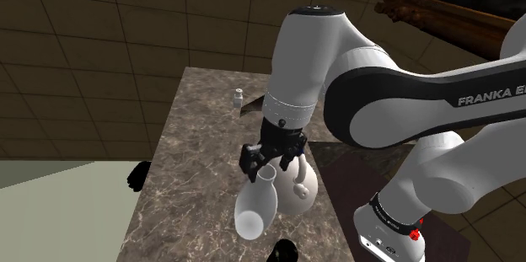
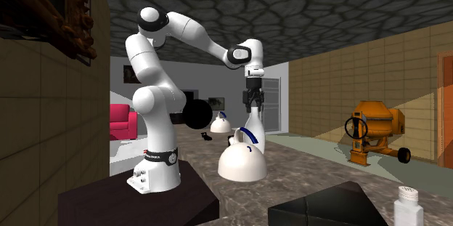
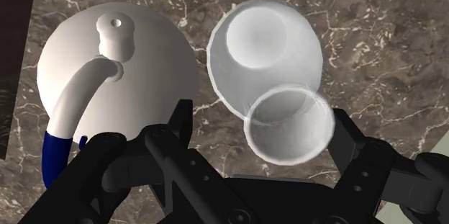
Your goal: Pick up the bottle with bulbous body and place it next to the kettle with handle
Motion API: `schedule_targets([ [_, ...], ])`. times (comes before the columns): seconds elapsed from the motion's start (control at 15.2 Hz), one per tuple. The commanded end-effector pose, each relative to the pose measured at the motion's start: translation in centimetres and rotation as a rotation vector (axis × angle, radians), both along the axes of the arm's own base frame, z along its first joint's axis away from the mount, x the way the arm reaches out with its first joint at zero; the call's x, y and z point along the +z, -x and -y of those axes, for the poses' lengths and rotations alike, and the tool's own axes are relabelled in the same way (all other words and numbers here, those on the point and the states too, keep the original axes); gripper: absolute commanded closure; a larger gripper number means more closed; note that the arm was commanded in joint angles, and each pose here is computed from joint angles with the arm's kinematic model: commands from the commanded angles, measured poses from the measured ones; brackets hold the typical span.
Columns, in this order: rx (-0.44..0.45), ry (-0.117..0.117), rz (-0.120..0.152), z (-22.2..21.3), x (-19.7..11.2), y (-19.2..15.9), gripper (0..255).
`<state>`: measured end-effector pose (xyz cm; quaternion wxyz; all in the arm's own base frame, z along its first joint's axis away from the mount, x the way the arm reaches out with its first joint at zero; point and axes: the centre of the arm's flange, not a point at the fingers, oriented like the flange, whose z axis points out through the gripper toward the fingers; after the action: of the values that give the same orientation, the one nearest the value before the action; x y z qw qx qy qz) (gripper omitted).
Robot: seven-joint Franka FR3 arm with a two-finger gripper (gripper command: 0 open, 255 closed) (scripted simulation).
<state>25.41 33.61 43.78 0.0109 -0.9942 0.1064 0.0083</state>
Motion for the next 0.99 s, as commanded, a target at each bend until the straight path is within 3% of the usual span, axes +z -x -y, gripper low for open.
schedule_targets([
  [0.0,0.0,0.0,0.0,0.0,0.0,0.0,0],
  [0.2,0.0,0.0,0.0,0.0,0.0,0.0,0],
  [0.46,0.0,0.0,0.0,0.1,5.0,-0.1,0],
  [0.92,0.0,0.0,0.0,0.1,5.0,-0.1,0],
])
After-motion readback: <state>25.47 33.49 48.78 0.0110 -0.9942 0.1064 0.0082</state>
